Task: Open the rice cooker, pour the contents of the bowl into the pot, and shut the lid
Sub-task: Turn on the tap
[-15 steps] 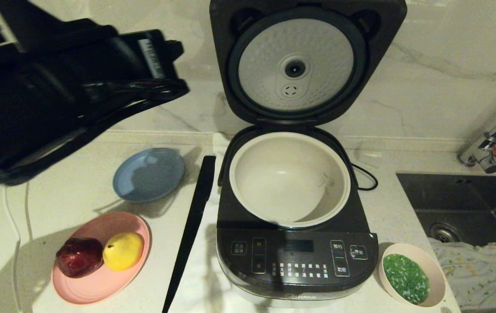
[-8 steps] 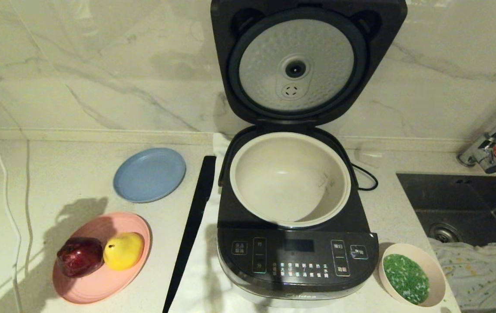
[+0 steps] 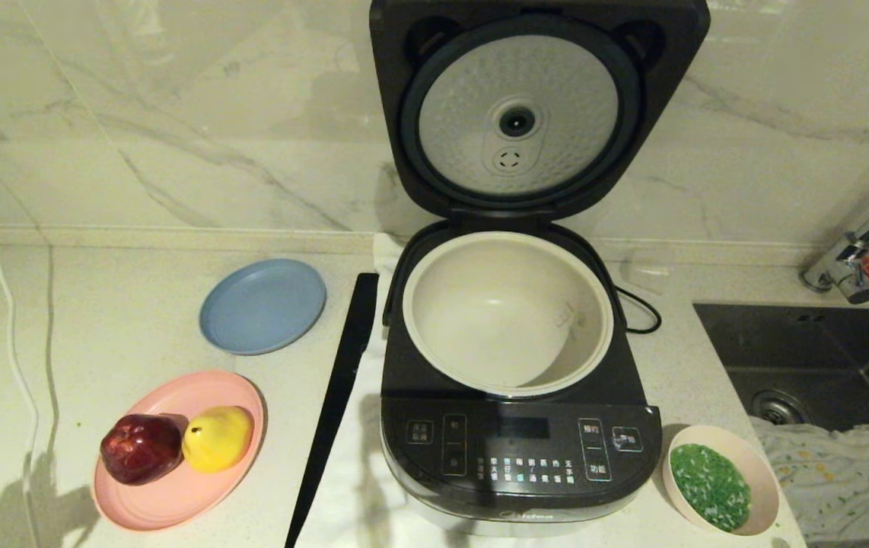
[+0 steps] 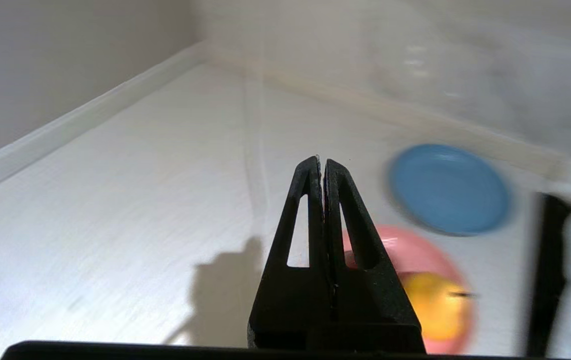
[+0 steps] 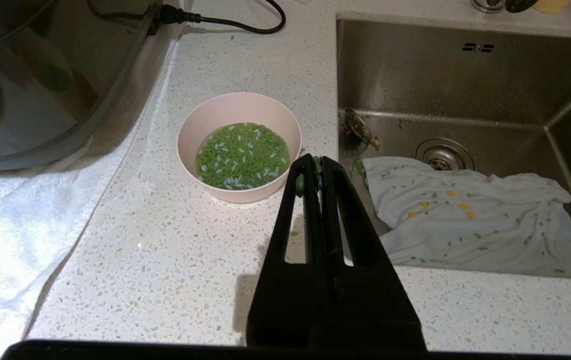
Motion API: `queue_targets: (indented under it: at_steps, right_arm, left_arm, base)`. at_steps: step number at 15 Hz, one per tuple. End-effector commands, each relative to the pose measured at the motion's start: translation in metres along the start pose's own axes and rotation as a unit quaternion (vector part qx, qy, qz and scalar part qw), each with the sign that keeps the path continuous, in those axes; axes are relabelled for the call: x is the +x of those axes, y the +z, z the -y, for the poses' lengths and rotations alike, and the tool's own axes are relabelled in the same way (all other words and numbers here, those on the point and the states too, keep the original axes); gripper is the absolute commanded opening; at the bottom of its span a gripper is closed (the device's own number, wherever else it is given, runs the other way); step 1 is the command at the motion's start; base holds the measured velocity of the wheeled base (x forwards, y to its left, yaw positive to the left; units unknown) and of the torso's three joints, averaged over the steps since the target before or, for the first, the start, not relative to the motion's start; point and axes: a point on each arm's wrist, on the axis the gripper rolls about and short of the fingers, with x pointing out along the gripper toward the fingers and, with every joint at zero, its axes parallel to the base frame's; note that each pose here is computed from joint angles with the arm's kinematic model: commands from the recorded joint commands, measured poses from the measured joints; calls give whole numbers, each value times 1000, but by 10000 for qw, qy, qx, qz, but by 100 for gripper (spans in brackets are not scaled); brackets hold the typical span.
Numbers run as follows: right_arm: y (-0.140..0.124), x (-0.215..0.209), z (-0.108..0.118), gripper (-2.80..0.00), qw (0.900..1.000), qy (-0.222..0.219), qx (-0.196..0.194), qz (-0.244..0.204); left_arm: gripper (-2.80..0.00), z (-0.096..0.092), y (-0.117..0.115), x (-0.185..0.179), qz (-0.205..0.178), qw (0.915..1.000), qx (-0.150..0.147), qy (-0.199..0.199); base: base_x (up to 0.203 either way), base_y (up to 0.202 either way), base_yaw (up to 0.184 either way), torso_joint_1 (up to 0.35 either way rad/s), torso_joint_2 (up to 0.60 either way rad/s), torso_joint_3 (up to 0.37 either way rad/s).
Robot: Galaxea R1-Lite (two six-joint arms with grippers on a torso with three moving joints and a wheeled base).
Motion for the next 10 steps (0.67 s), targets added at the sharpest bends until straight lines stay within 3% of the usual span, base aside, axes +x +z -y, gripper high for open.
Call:
queue_targets:
  at_steps: [1, 3, 5, 7, 8, 10]
  right_arm:
    - [0, 0, 0, -280, 10000, 2, -1, 4]
    - [0, 0, 0, -280, 10000, 2, -1, -4]
    - [0, 0, 0, -280, 10000, 2, -1, 4]
    - [0, 0, 0, -280, 10000, 2, -1, 4]
    - [0, 0, 0, -280, 10000, 2, 1, 4]
    - [0, 0, 0, -280, 10000, 10, -1, -4]
  left_arm:
    - [-280, -5, -15, -4, -35, 9980, 90, 617]
    - [-280, -6, -24, -8, -203, 9950, 320, 924]
    - [-280, -11, -41, -20, -253, 9965, 451, 650]
    - [-280, -15, -64, -33, -150, 9980, 522, -333]
    - [-280, -14, -75, -35, -207, 9947, 589, -811]
    - [-280, -8, -89, -35, -493, 9778, 752, -1893]
  base:
    - [0, 0, 0, 0, 0, 0]
    - [0, 0, 0, 0, 0, 0]
    - [0, 0, 0, 0, 0, 0]
    - [0, 0, 0, 0, 0, 0]
    - [0, 0, 0, 0, 0, 0]
    - [0, 0, 0, 0, 0, 0]
